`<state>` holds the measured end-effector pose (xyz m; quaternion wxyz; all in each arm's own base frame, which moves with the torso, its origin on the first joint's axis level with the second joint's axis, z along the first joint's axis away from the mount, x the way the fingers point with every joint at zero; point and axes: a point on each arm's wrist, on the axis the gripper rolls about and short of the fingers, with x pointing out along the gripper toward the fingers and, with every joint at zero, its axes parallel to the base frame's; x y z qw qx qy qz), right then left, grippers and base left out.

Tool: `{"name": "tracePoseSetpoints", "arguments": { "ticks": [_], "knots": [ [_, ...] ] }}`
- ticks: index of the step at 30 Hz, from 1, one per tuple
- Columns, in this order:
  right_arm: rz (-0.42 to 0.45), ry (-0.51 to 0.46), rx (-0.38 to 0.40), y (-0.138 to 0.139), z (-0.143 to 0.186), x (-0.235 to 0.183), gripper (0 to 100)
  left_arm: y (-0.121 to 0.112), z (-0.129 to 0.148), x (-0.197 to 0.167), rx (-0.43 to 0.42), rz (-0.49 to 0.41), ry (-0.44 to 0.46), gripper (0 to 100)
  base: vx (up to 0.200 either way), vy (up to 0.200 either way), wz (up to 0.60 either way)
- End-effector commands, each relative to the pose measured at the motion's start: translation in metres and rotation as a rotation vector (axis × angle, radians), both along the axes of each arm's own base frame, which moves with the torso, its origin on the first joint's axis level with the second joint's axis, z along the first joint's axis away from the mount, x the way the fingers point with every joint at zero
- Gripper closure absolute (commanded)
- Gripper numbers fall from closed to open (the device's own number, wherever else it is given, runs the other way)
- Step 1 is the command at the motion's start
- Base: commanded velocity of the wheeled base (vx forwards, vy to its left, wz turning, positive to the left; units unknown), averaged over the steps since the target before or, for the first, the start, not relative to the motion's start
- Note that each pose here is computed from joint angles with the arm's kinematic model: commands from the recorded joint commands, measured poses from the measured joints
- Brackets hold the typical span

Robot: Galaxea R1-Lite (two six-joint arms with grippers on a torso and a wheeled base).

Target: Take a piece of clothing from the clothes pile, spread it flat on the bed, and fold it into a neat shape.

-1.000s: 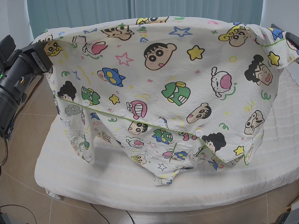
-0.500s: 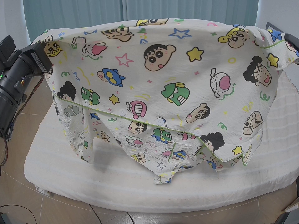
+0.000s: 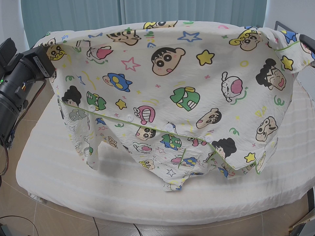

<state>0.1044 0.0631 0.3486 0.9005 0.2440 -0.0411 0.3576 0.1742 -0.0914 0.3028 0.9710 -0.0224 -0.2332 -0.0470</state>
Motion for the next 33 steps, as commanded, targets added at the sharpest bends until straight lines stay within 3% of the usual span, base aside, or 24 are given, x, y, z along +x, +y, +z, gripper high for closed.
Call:
{"name": "tracePoseSetpoints", "arguments": {
  "ticks": [1,33],
  "knots": [
    [0.001,0.002,-0.001,0.0005,-0.0002,0.0007,100,0.0001,-0.0007,-0.0001,0.002,0.001,0.002,100,0.000,-0.200,0.00],
    [0.002,0.000,-0.001,0.0003,-0.0003,0.0003,100,-0.0024,-0.0036,-0.0008,0.013,-0.011,0.010,100,0.000,-0.200,0.00]
  ]
}}
